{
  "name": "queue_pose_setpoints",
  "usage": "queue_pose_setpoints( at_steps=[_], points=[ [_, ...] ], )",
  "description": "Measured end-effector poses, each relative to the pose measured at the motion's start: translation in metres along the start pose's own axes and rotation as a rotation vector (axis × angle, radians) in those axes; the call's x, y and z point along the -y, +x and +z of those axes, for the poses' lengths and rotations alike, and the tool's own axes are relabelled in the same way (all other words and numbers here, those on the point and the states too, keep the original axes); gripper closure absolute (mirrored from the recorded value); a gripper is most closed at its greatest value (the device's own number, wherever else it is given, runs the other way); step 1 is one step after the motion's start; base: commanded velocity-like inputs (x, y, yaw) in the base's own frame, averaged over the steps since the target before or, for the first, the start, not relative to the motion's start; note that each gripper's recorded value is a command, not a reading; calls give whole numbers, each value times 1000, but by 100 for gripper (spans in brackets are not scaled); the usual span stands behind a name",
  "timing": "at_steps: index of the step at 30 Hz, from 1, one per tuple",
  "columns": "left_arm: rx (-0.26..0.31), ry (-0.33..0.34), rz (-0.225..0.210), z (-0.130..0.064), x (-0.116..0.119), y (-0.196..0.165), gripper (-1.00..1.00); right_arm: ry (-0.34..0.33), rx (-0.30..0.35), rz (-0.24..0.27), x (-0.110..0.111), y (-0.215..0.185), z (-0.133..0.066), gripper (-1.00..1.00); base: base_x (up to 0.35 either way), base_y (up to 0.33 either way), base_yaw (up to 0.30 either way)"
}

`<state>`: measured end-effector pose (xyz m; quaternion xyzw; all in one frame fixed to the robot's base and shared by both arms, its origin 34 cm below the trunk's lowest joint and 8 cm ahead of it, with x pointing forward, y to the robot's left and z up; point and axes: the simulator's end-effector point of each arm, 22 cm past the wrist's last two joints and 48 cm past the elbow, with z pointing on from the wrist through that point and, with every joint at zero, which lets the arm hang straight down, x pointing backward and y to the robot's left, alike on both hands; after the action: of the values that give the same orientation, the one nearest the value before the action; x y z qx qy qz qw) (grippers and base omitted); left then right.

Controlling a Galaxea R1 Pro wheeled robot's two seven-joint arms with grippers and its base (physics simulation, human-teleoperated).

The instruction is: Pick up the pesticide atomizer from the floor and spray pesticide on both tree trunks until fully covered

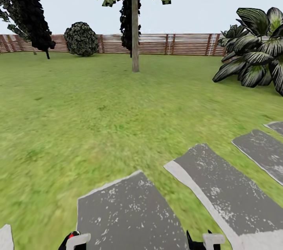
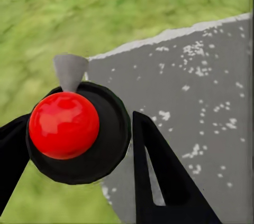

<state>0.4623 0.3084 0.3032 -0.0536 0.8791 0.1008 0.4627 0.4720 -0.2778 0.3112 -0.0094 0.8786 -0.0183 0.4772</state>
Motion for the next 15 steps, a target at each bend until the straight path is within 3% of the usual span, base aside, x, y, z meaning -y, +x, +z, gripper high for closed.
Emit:
queue_pose_setpoints(
  at_steps=[15],
  points=[
    [0,0,0,0,0,0,100,0,0,0,0,0,0,-100,330,-111,0]
  ],
)
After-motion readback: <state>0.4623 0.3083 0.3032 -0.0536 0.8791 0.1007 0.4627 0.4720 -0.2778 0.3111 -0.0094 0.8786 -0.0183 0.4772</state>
